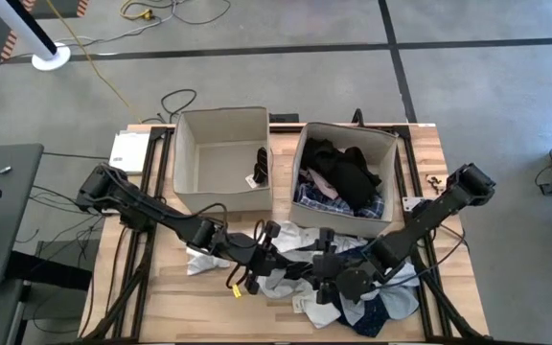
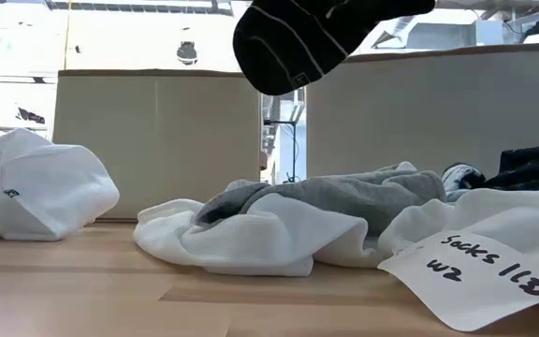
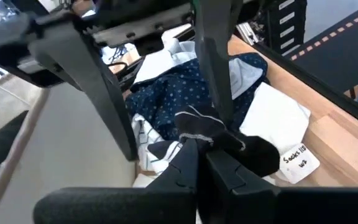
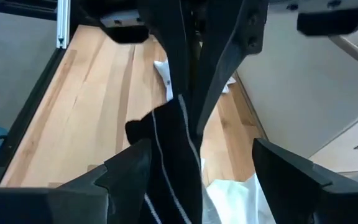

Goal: Sort clothes
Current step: Put the black sock into the right white laundry bin

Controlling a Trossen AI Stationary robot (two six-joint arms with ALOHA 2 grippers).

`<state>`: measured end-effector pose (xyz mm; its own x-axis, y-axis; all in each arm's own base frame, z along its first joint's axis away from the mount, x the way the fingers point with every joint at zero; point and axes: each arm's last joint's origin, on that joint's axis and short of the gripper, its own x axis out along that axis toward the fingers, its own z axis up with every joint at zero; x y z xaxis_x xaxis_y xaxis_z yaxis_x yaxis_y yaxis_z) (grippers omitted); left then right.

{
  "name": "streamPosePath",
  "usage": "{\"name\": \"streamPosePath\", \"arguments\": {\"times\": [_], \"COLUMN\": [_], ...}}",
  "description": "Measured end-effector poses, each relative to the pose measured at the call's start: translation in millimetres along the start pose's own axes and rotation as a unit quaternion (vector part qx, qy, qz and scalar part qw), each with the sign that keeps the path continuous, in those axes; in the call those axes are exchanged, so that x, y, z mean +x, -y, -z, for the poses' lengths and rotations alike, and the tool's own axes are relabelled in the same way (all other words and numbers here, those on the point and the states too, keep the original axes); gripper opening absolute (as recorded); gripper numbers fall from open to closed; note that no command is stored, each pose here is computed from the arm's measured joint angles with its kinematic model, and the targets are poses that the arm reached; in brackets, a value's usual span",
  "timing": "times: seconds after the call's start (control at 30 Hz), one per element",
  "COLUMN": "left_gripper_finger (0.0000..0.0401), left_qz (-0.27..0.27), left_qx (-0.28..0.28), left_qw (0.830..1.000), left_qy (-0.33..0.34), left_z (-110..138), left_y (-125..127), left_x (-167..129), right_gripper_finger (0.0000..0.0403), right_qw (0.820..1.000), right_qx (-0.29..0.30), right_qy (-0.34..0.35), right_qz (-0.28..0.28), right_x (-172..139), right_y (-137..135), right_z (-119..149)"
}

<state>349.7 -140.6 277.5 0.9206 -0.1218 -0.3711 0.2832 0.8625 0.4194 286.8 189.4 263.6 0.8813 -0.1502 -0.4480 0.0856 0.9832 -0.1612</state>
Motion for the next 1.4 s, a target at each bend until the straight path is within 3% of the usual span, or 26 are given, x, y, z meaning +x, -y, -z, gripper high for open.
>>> {"name": "streamPosePath", "arguments": {"times": [0.23,0.43,0.57,0.87,0.93,1.1,1.23,1.4], "left_gripper_finger": [0.0,0.0,0.0,0.0,0.0002,0.0052,0.0113,0.0182], "left_qz": [-0.018,-0.014,-0.011,-0.017,-0.031,-0.058,-0.084,-0.085], "left_qx": [0.003,0.009,0.006,0.005,0.007,0.025,0.027,-0.028], "left_qw": [0.999,1.0,1.0,1.0,1.0,0.998,0.995,0.994], "left_qy": [0.028,0.018,0.009,0.006,0.001,-0.018,-0.047,-0.067], "left_z": [-14,-13,-11,-11,-10,-14,-19,-22], "left_y": [-11,-12,-11,-12,-12,-13,-18,-25], "left_x": [-19,-22,-22,-22,-22,-34,-63,-108], "right_gripper_finger": [0.0286,0.0251,0.0198,0.0028,0.0011,0.0012,0.0007,0.0005], "right_qw": [1.0,1.0,1.0,0.999,0.999,0.998,0.995,0.984], "right_qx": [0.0,-0.011,-0.022,-0.032,-0.037,-0.049,-0.078,-0.119], "right_qy": [-0.006,0.005,0.01,0.002,0.0,-0.002,0.002,-0.009], "right_qz": [0.007,0.011,0.013,0.024,0.027,0.039,0.062,0.131], "right_x": [4,8,9,14,15,16,12,1], "right_y": [5,9,11,17,19,23,27,37], "right_z": [0,-4,-6,-6,-5,-10,-26,-49]}}
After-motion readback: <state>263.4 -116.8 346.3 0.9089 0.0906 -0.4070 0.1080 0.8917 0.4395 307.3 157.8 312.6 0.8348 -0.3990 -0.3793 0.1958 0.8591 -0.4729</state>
